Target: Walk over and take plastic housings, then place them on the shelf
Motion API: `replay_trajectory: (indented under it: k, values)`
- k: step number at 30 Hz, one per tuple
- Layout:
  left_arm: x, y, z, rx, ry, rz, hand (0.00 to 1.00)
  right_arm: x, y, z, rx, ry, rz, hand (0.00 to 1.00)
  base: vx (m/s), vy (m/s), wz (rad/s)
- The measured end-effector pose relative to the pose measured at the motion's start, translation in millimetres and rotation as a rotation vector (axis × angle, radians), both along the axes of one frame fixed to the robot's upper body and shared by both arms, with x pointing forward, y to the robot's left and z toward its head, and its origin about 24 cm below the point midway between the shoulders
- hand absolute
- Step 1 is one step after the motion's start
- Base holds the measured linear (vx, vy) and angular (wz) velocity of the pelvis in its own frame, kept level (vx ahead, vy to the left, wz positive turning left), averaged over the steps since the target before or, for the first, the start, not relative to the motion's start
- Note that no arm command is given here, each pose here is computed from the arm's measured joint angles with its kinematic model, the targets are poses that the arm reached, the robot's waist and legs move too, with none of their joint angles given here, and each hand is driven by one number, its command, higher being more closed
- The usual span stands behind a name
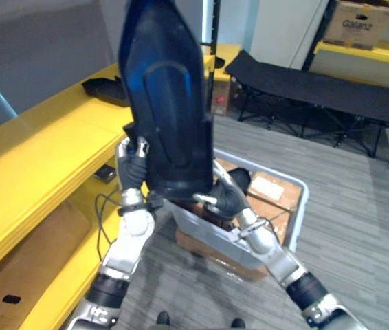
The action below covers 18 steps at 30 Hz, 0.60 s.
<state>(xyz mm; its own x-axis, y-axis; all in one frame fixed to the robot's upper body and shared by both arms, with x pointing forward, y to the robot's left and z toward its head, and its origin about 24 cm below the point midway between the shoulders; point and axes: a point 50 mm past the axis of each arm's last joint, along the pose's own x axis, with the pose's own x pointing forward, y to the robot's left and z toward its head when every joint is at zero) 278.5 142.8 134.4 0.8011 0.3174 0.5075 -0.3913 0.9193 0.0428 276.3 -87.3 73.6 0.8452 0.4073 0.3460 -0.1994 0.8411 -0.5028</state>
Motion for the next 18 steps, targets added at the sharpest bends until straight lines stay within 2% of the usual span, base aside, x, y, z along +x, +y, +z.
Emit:
replay_trajectory:
  k: [3, 7, 11, 12, 16, 18]
  values:
    - [-0.5, -1.7, 1.1, -0.033, -0.011, 0.015, 1.0, 1.8, -13.0, -12.7, -0.012, 0.061, -0.059, 0.0, 0.0, 0.0, 0.0]
    - [-1.8, 4.5, 3.0, -0.031, -0.038, 0.115, 1.0, 2.4, -22.9, -17.3, 0.027, 0.096, -0.112, 0.0, 0.0, 0.001, -0.01]
    - [-4.3, 26.1, 2.1, 0.024, -0.038, 0.279, 1.0, 3.8, -53.7, 1.8, 0.247, 0.05, -0.258, 0.0, 0.0, 0.007, -0.06]
    - [-9.1, 43.4, -2.4, 0.017, -0.028, 0.371, 1.0, -1.9, -69.4, 14.7, 0.366, 0.002, -0.286, 0.0, 0.01, 0.013, -0.13]
    - [-32.4, 88.3, -22.3, -0.014, 0.029, 0.608, 1.0, -23.8, -115.2, 29.5, 0.656, -0.099, -0.37, 0.0, 0.02, 0.006, -0.07]
    - [-43.3, 99.9, -31.5, -0.025, 0.057, 0.68, 1.0, -33.6, -129.1, 22.2, 0.689, -0.096, -0.433, 0.0, 0.0, 0.007, -0.15]
